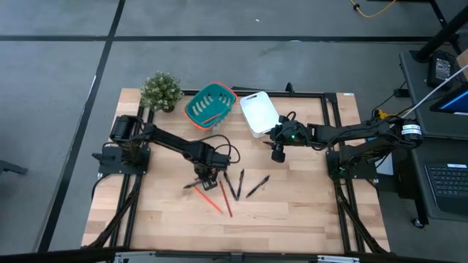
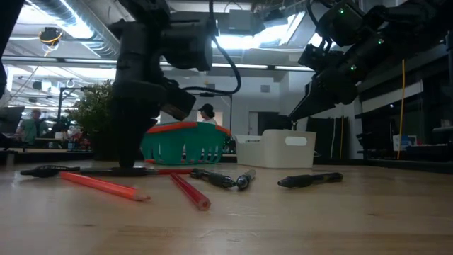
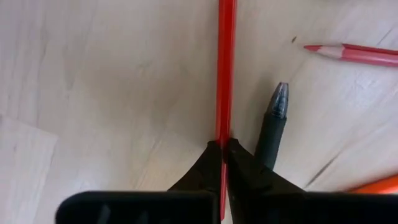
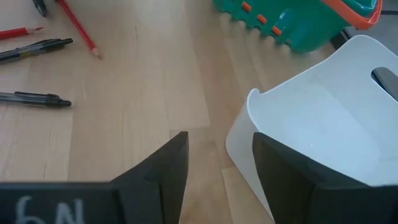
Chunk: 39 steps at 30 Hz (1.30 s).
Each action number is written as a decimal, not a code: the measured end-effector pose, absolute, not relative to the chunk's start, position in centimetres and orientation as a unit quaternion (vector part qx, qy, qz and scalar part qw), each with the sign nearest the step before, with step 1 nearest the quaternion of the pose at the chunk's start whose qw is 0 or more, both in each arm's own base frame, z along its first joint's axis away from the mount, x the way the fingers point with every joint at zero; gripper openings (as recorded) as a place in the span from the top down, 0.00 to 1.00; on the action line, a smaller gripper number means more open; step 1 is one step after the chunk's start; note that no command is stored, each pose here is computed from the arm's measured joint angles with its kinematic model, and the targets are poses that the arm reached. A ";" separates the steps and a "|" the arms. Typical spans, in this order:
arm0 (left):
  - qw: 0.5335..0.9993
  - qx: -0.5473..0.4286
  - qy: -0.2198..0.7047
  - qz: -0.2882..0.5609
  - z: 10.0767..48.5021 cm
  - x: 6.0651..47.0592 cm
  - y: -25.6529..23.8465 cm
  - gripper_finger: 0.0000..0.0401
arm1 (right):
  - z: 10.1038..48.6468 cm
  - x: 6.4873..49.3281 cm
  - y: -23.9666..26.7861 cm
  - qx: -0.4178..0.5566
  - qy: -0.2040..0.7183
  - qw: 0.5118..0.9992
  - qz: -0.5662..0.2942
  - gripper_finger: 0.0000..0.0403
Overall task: Sort pens & pencils
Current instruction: Put the red pencil into the green basket
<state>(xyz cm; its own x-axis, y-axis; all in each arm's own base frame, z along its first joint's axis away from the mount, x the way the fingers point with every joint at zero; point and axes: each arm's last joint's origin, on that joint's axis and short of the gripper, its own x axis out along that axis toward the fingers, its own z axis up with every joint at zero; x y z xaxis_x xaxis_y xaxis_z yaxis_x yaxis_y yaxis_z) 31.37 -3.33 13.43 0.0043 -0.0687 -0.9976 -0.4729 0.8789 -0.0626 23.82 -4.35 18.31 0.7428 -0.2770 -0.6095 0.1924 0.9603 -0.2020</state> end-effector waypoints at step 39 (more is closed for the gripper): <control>0.748 -0.129 0.631 0.164 14.7 33.6 -1.6 0.73 | 18.3 23.8 -4.2 -0.052 0.336 0.935 -0.103 0.55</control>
<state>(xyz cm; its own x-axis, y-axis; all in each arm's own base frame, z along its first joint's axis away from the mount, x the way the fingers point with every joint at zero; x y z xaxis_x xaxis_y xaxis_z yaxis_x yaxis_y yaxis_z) 33.63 -1.55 14.72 0.1509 0.0830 -0.9851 -0.4072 0.9132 0.0146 23.83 -4.21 18.25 0.7528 -0.2274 -0.6178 0.1572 0.9734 -0.1668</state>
